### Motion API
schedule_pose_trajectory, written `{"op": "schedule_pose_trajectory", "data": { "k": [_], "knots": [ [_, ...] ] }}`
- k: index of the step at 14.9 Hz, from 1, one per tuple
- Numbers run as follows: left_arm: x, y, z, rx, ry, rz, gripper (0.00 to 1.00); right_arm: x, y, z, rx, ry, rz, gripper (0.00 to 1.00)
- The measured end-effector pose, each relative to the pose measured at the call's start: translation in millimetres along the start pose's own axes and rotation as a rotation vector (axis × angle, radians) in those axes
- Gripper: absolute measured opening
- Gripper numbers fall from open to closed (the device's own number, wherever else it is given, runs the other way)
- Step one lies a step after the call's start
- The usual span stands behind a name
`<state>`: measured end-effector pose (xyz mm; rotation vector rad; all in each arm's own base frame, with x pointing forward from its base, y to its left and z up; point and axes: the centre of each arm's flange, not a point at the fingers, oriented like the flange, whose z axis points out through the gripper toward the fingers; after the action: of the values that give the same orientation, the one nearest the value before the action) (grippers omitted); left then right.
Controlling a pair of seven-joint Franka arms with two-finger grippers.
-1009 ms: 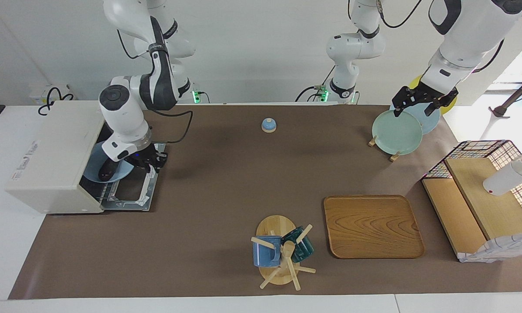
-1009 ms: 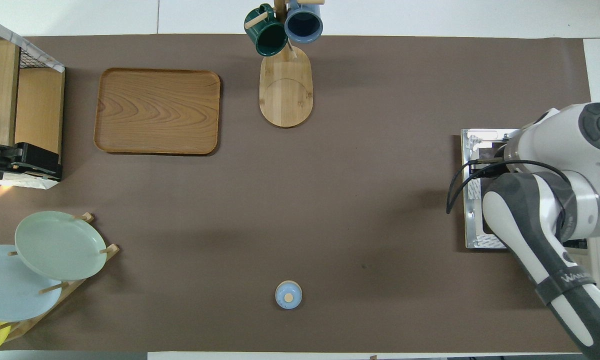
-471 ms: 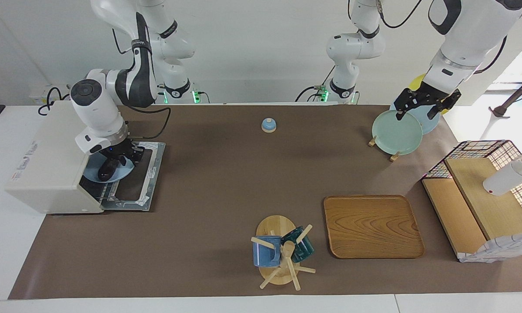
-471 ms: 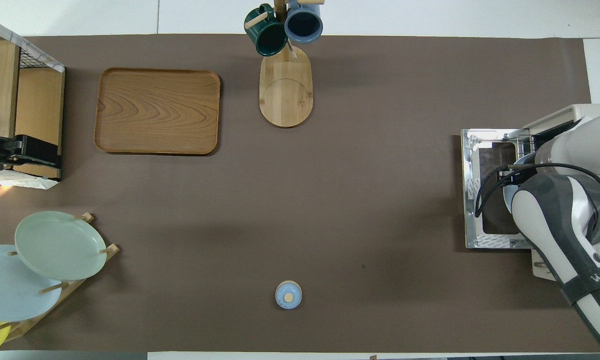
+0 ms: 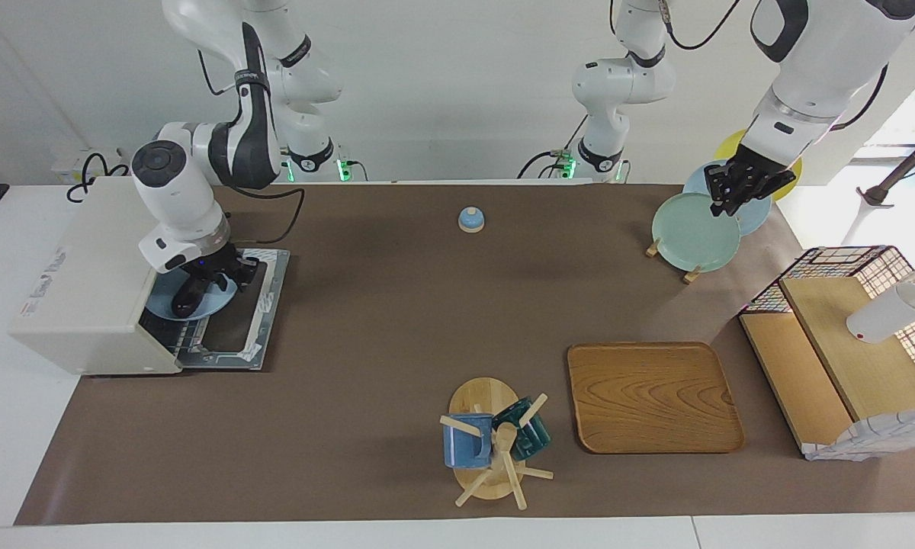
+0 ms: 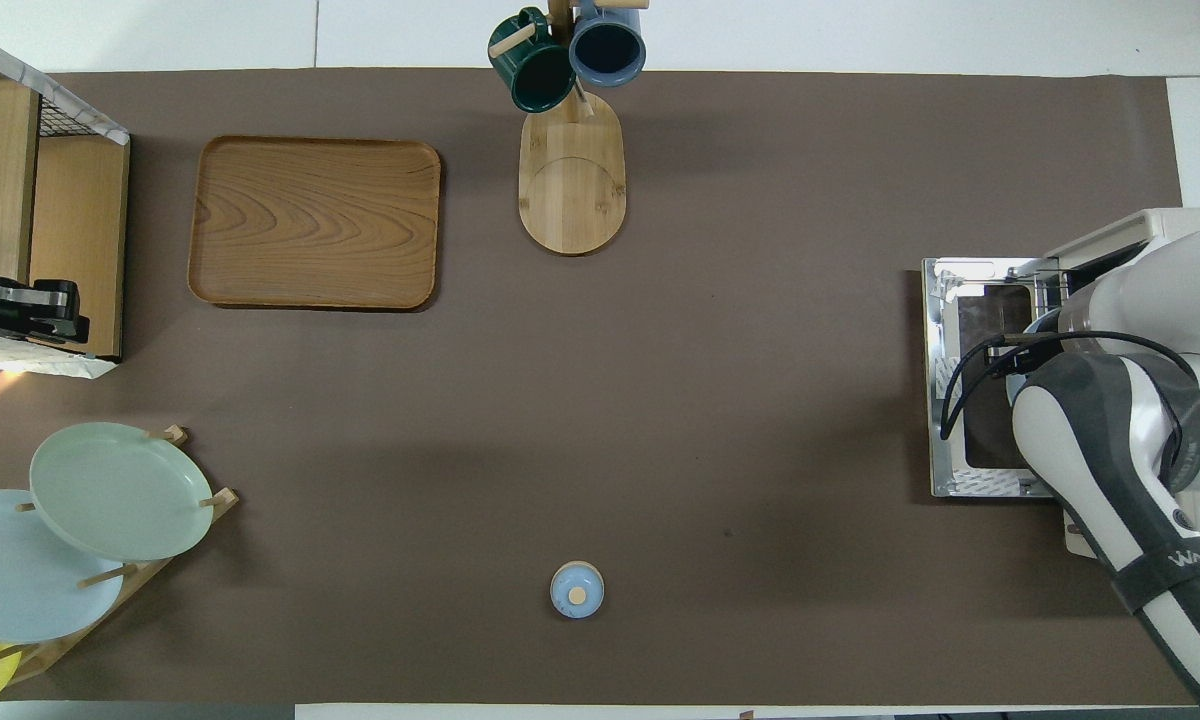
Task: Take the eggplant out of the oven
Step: 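Pull the eggplant out of the oven toward the blue plate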
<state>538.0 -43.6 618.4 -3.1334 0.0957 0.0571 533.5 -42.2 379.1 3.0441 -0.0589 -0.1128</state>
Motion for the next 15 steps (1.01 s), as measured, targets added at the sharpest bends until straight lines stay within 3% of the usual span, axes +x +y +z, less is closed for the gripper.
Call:
{"op": "schedule_pose_trajectory", "data": {
  "k": [1, 5, 7, 9, 14, 15],
  "knots": [
    [0.0, -0.1, 0.0, 0.000, 0.000, 0.000, 0.01, -1.7, 0.1, 4.5, 0.001, 0.009, 0.000, 0.37],
    [0.1, -0.7, 0.1, 0.000, 0.000, -0.001, 0.01, -8.2, -0.1, 15.3, 0.004, 0.012, 0.000, 0.33],
    [0.3, -2.8, 0.0, 0.000, 0.002, -0.005, 0.19, -10.1, 0.2, 17.5, 0.004, 0.007, -0.001, 0.30],
    [0.4, -4.6, 0.0, 0.000, 0.002, -0.008, 0.40, -10.9, 0.3, 17.6, 0.003, 0.006, -0.019, 0.07],
    [0.4, -4.7, 0.5, 0.000, 0.002, -0.008, 0.95, -6.7, -22.0, -20.4, -0.015, -0.053, -0.073, 0.04],
    [0.4, -4.7, 0.4, 0.000, 0.002, -0.008, 1.00, -0.8, -40.4, -37.2, -0.021, -0.057, -0.079, 0.03]
  ]
}}
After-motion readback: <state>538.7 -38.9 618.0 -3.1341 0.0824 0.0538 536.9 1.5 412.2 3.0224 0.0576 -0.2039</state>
